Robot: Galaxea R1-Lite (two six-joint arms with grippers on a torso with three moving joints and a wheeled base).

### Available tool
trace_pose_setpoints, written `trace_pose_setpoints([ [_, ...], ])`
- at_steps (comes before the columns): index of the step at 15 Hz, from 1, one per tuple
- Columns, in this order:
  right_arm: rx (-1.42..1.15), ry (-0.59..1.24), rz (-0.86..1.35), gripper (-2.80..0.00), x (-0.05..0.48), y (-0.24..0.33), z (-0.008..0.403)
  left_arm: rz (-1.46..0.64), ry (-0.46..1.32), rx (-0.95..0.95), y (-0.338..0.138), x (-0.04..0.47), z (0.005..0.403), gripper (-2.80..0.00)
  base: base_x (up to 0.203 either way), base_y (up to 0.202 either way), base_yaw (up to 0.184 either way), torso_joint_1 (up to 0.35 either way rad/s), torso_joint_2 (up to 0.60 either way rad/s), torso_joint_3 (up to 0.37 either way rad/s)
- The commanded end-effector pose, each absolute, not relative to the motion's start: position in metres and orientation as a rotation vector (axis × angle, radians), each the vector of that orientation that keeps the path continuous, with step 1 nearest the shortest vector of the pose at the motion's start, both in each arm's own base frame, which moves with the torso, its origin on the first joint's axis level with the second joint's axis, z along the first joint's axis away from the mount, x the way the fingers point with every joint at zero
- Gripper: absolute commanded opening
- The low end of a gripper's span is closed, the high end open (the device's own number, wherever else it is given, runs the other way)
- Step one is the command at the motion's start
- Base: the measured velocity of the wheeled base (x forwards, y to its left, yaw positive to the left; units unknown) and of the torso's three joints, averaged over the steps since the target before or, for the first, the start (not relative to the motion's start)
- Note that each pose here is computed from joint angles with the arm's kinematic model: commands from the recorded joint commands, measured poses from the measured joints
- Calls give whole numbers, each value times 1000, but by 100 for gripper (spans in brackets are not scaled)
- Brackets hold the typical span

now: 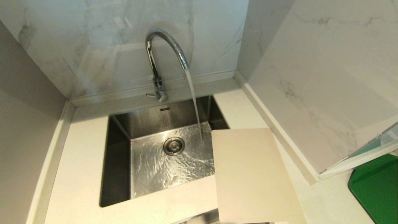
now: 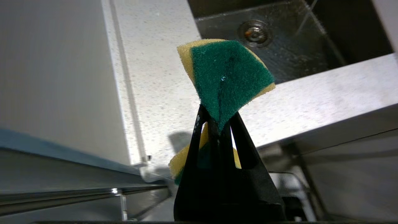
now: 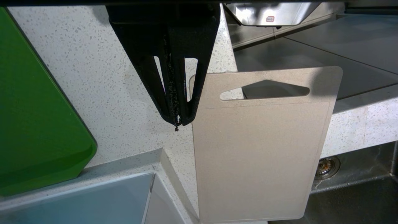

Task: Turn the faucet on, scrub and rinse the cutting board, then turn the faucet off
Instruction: Pick up the cutting board

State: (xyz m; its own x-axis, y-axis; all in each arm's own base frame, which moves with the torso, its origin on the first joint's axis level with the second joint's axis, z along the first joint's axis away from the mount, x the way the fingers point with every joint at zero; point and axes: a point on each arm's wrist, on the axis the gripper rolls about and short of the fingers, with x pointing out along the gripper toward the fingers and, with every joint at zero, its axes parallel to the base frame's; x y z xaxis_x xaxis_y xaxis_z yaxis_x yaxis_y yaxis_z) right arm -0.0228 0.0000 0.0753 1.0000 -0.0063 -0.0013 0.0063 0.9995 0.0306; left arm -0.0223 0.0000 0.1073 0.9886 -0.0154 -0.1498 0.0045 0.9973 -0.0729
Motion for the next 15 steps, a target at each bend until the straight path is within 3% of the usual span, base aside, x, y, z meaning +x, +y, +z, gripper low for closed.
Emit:
trace_pose_setpoints([
  [1, 31, 1, -6, -280, -23, 0, 75, 6, 87, -29, 0, -30, 88, -280, 0, 0, 0, 0, 0, 0],
  [6, 31, 1, -6, -280, -23, 0, 75, -5, 9, 51, 0, -23, 74, -280, 0, 0, 0, 0, 0, 0],
  [15, 12, -3, -3, -280, -23, 0, 76, 5, 2, -11, 0, -23, 75, -280, 0, 0, 0, 0, 0, 0],
])
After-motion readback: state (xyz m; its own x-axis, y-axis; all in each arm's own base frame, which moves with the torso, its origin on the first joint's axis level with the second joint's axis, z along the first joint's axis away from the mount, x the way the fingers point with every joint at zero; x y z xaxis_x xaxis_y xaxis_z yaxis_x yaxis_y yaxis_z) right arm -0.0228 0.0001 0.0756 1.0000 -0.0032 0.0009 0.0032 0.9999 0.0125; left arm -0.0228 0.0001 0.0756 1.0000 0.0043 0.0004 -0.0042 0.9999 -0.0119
